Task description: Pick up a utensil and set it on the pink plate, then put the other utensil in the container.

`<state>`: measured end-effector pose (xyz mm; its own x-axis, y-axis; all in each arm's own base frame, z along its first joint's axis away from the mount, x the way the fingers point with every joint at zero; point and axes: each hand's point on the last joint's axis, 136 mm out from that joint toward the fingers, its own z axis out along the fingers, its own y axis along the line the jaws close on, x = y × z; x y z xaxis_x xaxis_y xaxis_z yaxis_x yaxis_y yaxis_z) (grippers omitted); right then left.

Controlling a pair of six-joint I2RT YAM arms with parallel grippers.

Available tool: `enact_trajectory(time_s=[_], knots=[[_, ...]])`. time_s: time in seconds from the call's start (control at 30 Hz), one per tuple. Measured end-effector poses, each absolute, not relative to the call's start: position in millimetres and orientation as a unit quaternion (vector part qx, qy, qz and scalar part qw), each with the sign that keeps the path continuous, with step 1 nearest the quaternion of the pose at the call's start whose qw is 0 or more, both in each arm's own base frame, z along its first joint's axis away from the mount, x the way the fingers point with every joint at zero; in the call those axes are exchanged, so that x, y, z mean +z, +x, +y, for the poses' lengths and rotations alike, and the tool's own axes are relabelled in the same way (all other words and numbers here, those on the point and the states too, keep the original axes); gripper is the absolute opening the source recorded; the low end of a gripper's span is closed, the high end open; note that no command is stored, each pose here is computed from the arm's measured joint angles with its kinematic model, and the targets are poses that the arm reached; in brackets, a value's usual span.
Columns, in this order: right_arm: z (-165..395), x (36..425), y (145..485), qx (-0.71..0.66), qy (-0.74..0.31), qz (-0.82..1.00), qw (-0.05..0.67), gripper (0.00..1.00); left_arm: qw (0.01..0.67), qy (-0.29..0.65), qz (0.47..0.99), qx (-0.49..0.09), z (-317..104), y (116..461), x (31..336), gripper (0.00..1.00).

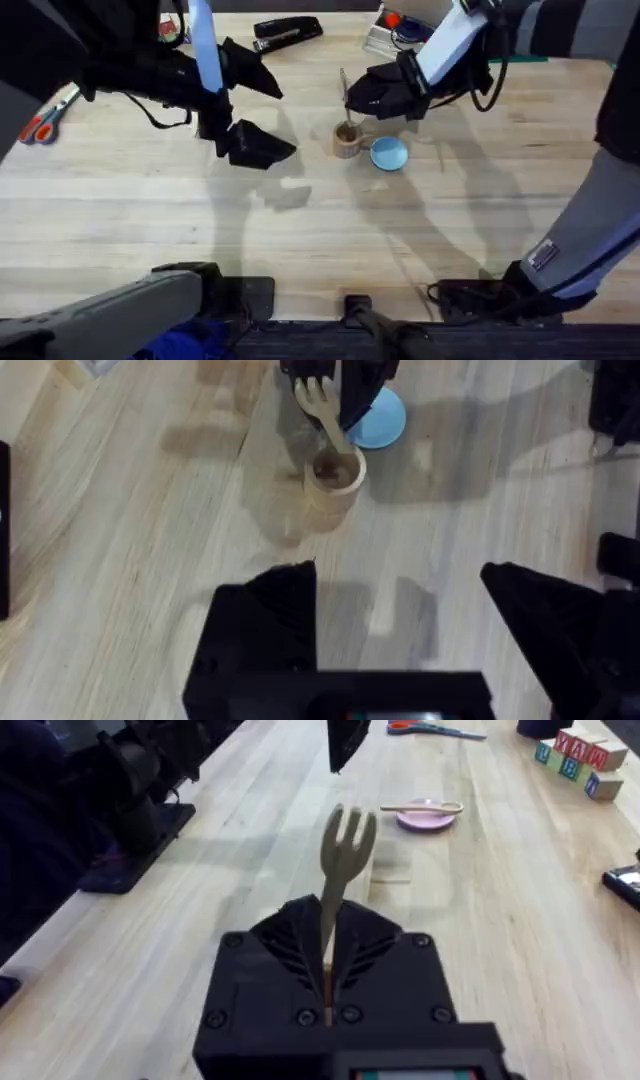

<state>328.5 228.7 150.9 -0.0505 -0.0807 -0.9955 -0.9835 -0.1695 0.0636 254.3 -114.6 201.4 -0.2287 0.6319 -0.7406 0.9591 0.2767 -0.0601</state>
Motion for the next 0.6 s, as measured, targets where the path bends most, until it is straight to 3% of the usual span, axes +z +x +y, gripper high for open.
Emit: enact_trajectory(time_s=[0.6], knots=[[228.8,125.7,329.6,0.551,-0.529,0.507,0.399,0.035,0.308,0.539,0.737,-0.266,-114.6,254.2,201.5,0.995]])
